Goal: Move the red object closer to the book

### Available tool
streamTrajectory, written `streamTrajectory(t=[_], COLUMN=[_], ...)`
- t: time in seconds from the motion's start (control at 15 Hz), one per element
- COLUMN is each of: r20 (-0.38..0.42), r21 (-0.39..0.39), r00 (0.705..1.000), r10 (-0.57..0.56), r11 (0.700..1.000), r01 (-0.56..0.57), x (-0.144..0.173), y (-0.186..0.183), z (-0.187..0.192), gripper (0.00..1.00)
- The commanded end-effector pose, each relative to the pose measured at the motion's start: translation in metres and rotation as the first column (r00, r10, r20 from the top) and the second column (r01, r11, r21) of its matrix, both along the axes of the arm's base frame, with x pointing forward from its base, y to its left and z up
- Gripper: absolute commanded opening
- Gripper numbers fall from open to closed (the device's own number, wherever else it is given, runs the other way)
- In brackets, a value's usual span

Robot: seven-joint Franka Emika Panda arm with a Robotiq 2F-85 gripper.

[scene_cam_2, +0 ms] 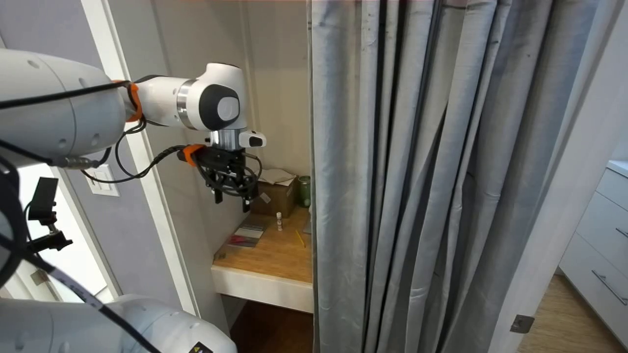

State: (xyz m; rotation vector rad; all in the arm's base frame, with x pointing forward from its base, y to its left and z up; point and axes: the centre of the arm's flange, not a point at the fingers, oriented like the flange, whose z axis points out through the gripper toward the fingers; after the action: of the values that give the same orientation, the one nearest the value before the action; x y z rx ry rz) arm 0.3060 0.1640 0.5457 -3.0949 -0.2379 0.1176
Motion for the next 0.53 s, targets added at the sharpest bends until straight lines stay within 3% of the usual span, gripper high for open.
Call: streamTrajectory(t=[0.0, 0.47], r20=[0.0, -0.001], r21=[0.0, -0.004], r00=[1.0, 0.98], r10=[0.0, -0.2], r11=[1.0, 0.98], r01=[0.0, 0.2], x=[0.0, 0.059], y=[0.0, -0.025], z=[0.0, -0.021], gripper=[1.0, 1.0])
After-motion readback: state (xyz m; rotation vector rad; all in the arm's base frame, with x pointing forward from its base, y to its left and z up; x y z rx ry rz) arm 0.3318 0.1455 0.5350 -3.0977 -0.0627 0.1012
